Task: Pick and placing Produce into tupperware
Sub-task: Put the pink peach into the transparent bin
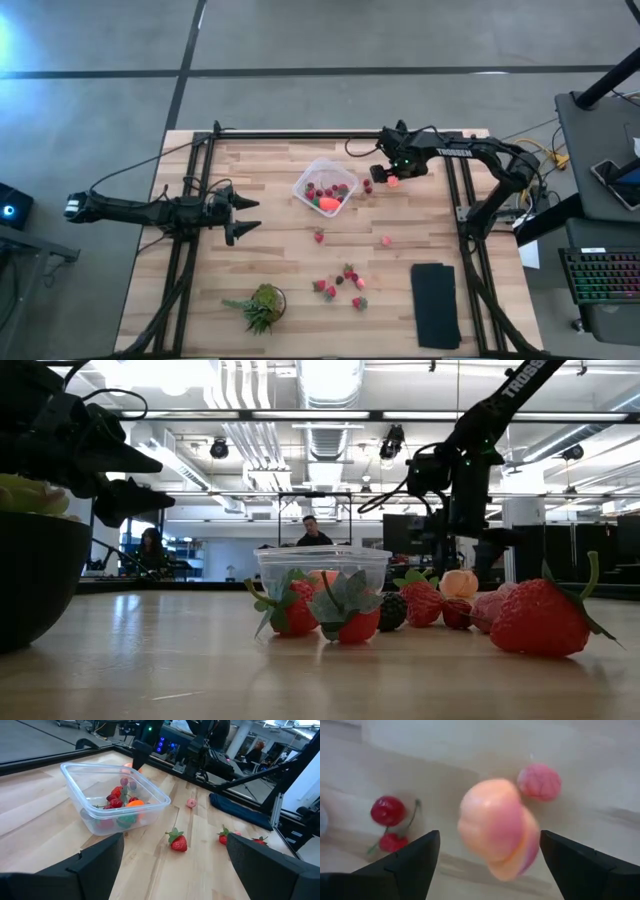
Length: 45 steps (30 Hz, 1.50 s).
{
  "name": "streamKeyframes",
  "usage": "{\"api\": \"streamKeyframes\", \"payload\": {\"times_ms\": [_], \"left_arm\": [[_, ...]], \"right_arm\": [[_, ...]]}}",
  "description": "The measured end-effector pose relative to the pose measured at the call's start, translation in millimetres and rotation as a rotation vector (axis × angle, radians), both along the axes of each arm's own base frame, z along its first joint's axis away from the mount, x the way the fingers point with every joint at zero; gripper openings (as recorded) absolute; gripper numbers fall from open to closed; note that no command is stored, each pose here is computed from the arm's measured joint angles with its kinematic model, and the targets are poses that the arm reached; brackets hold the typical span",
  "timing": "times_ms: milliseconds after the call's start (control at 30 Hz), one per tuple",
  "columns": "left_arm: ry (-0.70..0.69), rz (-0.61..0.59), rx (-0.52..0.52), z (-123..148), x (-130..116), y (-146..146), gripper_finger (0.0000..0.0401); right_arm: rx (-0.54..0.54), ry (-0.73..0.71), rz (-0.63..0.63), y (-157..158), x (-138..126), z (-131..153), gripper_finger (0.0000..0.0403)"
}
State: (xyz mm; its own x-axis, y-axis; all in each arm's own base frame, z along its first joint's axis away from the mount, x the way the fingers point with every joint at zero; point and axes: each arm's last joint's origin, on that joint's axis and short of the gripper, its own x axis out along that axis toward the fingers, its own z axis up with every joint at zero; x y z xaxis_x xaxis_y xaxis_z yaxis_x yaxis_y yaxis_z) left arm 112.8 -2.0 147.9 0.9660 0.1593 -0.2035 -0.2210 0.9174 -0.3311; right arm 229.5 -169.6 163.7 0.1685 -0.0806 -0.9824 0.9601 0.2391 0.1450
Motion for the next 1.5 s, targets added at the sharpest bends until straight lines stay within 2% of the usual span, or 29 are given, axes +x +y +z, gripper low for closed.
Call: {"api": "streamKeyframes", "payload": {"times_ms": [133, 533, 733, 833, 1500], "left_arm": [[-0.001, 0.0, 0.0, 0.0, 0.0, 0.0, 0.0338], [0.0, 0.0, 0.0, 0.0, 0.0, 0.0, 0.0338], [0.0, 0.0, 0.0, 0.0, 0.0, 0.0, 0.0338], [0.0, 0.0, 0.0, 0.0, 0.0, 0.0, 0.0338], [0.0, 0.0, 0.0, 0.0, 0.0, 0.0, 0.0338]], "right_arm": [[-0.043, 0.041, -0.017, -1.1, -3.6, -3.4, 0.0332], [-0.033, 0.067, -0.034, -3.4, -4.6, -25.0, 0.0326], [-0.054, 0.07, -0.03, -4.8, -3.5, -22.0, 0.0326], [-0.099, 0.037, -0.025, -10.1, 1.0, -17.9, 0.0326], [-0.074, 0.039, -0.01, -9.0, 0.8, -16.1, 0.0326]]}}
